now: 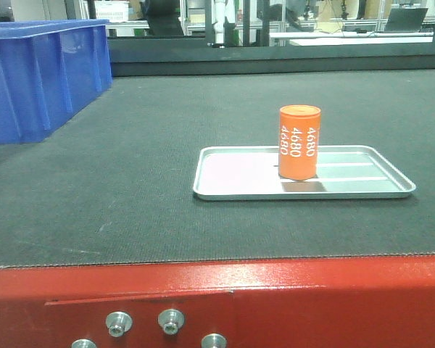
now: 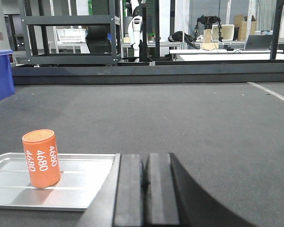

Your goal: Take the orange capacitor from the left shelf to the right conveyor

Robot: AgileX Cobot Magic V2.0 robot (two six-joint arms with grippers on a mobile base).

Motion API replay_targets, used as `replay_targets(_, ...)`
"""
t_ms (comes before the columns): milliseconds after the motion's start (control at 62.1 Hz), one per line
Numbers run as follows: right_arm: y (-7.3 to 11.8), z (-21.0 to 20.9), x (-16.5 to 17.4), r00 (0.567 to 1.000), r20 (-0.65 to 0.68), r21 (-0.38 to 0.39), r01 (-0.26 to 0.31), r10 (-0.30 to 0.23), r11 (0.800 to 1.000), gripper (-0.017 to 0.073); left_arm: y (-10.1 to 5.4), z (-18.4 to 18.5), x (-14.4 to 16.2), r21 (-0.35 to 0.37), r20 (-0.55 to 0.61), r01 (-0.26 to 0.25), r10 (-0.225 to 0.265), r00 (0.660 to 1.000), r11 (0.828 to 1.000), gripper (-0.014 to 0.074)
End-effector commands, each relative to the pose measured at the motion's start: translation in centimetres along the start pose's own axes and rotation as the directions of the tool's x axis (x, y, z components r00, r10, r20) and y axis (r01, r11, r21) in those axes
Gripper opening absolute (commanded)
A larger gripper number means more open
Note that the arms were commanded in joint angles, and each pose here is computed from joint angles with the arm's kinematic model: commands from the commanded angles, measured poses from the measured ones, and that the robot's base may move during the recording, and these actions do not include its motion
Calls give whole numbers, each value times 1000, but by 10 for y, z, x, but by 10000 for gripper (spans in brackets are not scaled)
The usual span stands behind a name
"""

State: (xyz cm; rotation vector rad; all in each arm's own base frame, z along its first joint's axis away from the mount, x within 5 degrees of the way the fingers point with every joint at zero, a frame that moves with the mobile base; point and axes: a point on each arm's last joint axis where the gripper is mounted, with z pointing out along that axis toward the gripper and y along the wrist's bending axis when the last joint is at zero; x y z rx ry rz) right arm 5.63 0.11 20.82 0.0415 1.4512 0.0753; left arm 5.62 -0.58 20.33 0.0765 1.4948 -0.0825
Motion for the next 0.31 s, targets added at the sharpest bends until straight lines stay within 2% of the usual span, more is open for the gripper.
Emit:
replay_targets(0, 1, -2, -9, 994, 110, -16, 0, 1, 1000, 54, 0, 0, -10, 7, 81, 6, -6, 997, 1000, -105)
replay_targets(290, 1, -2, -9, 994, 110, -16, 0, 1, 1000, 54, 0, 0, -10, 7, 81, 6, -6, 997, 1000, -105)
